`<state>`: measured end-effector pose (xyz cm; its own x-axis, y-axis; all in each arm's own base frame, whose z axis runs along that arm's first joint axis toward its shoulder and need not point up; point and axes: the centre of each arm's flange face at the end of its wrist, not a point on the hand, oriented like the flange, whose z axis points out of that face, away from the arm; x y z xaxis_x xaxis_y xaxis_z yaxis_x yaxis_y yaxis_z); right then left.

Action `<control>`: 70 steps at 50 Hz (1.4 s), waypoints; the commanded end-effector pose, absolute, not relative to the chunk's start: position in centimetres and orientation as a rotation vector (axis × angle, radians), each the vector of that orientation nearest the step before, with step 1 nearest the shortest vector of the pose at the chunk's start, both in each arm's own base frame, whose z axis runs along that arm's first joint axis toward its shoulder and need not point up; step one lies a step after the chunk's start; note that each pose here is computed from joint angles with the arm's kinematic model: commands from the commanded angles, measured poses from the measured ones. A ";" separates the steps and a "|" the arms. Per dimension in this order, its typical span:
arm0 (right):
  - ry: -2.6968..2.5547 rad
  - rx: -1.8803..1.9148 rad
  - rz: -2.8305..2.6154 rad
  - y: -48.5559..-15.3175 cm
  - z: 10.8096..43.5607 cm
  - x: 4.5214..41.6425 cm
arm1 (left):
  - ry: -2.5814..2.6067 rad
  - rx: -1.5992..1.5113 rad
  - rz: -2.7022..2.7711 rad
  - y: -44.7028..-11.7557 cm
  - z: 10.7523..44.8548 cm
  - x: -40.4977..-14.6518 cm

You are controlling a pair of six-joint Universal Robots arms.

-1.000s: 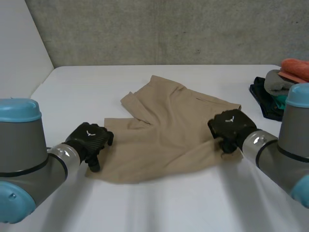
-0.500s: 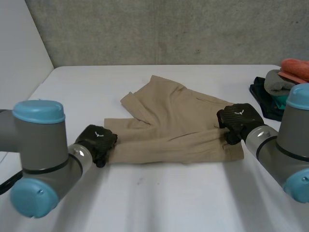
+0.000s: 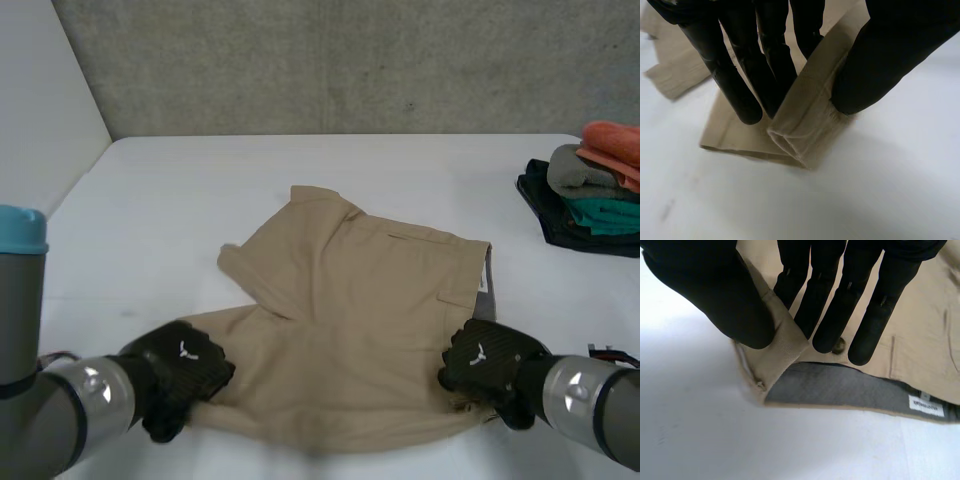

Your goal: Fold the laundry.

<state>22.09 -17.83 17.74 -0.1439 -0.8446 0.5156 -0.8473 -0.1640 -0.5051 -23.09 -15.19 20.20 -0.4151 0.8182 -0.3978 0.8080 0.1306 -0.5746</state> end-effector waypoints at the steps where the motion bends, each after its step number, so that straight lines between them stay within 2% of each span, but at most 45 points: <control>1: -2.089 1.776 1.404 -22.1 17.4 23.7 | -2.419 -1.603 1.425 -22.2 18.8 -25.4; 6: -2.005 1.594 1.599 -26.4 18.2 25.8 | -2.309 -1.458 1.772 -27.9 20.9 -27.8; 7: -1.969 1.510 1.686 -28.0 19.1 26.6 | -2.242 -1.383 1.906 -29.7 22.4 -28.7; 10: -1.894 1.343 1.853 -30.7 21.6 27.7 | -2.087 -1.236 2.135 -32.2 25.8 -29.9; 11: -1.817 1.203 1.990 -32.5 24.3 28.4 | -1.952 -1.113 2.307 -33.7 29.0 -30.4; 14: -1.679 0.971 2.213 -34.4 29.0 29.0 | -1.717 -0.889 2.553 -35.3 34.6 -30.4; 15: -1.575 0.811 2.364 -35.3 32.2 29.1 | -1.564 -0.739 2.684 -35.6 38.4 -30.0; 17: -1.469 0.661 2.510 -35.8 35.2 29.0 | -1.415 -0.562 2.796 -35.8 41.9 -29.2; 18: -1.357 0.533 2.641 -35.8 37.8 28.9 | -1.290 -0.412 2.871 -35.8 44.6 -28.4; 22: -1.075 0.354 2.887 -34.8 42.4 29.0 | -1.150 -0.266 2.917 -35.4 47.8 -27.4; 25: -1.015 0.381 2.922 -34.2 42.7 29.8 | -1.207 -0.323 2.860 -35.2 47.2 -27.7; 29: -1.063 0.512 2.905 -33.8 41.0 31.4 | -1.338 -0.411 2.752 -35.2 45.2 -27.9; 35: -1.240 0.659 2.812 -34.3 36.4 32.8 | -1.534 -0.461 2.652 -36.5 40.1 -27.5; 39: -1.399 0.753 2.717 -34.7 32.0 33.1 | -1.696 -0.528 2.546 -36.8 35.3 -27.7; 40: -1.470 0.798 2.671 -34.7 29.9 33.3 | -1.777 -0.563 2.490 -36.7 32.9 -27.7; 43: -1.584 0.879 2.585 -34.6 26.4 33.2 | -1.906 -0.634 2.384 -36.4 28.9 -27.7; 44: -1.662 0.932 2.522 -34.3 24.1 33.1 | -1.985 -0.696 2.309 -36.0 26.2 -27.7; 48: -1.856 1.067 2.327 -32.9 18.9 32.5 | -2.139 -0.848 2.142 -34.5 21.1 -27.1; 52: -2.010 1.180 2.134 -30.7 16.1 31.4 | -2.229 -0.946 2.014 -32.3 18.8 -26.2; 55: -2.065 1.235 2.048 -29.4 15.8 30.7 | -2.271 -0.996 1.936 -30.6 18.2 -25.6; 59: -2.119 1.308 1.931 -27.0 17.1 29.3 | -2.312 -1.111 1.839 -27.2 19.0 -24.7; 64: -2.160 1.432 1.722 -23.5 19.3 26.7 | -2.382 -1.303 1.649 -21.6 20.8 -23.2; 70: -2.188 1.686 1.336 -19.1 19.1 23.7 | -2.458 -1.581 1.272 -15.9 20.5 -21.6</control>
<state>26.64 -23.25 18.87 -0.5623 -0.6348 0.5300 -0.6683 -0.0287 -0.7433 -23.12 -21.40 20.37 -0.6525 0.6099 -0.4497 0.6459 0.1374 -0.7509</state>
